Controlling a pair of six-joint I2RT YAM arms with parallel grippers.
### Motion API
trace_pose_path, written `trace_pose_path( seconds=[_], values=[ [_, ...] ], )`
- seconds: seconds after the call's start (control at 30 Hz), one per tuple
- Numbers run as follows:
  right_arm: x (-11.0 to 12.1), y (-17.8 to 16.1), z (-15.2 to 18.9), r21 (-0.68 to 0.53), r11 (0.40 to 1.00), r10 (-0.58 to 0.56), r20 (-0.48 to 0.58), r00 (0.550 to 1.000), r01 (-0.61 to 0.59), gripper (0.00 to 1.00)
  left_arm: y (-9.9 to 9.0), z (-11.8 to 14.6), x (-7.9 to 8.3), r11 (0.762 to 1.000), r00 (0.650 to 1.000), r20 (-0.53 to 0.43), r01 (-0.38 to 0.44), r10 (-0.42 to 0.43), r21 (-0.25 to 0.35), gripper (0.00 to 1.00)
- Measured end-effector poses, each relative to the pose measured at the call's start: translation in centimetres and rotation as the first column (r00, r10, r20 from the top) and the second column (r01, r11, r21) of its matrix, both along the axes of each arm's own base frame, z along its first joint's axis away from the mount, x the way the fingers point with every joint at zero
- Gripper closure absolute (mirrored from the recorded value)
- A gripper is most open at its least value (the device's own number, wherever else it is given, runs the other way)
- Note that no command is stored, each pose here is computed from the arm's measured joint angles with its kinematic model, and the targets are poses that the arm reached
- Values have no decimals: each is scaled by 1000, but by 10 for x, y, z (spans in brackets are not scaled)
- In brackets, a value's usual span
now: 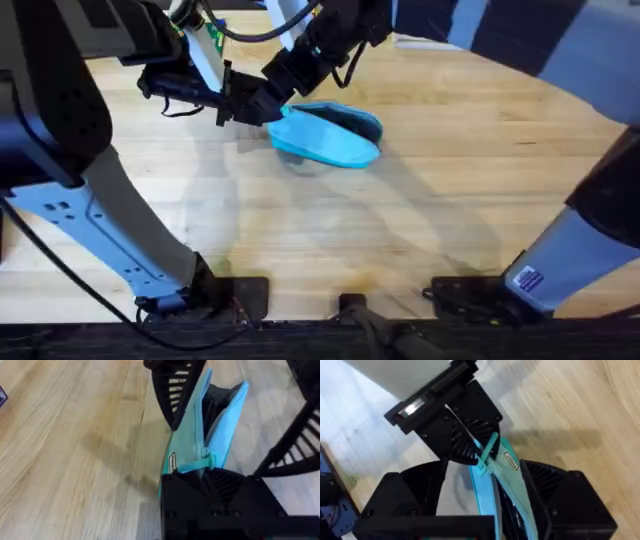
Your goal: Unzip the bag, pick up the pens from the table one at a time and place them inside, then zip the bag closed.
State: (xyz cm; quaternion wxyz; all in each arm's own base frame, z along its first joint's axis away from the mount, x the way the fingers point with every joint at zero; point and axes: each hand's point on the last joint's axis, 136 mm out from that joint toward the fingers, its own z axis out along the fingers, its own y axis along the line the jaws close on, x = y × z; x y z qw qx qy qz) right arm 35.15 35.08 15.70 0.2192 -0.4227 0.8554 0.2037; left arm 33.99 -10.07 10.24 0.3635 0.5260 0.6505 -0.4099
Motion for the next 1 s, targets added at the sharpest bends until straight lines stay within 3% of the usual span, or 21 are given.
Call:
trace_pose_path(
  seconds=[0.27,0.57,0.87,1.0],
  values=[
    [7,-4,-16,-16,999,-31,-33,999,31,198,1,-1,-1,1000,1000,-1,3,-3,8,958],
    [6,-4,-23,-27,999,-41,-55,998,39,463,0,-1,0,1000,1000,-1,2,-2,5,958],
    [2,-7,-26,-41,998,-41,-72,997,39,571,0,-1,0,1000,1000,-1,2,-2,5,958],
    [-2,-3,-24,-18,1000,-25,-89,996,24,566,0,-1,0,1000,1000,-2,2,-2,5,958]
  ],
)
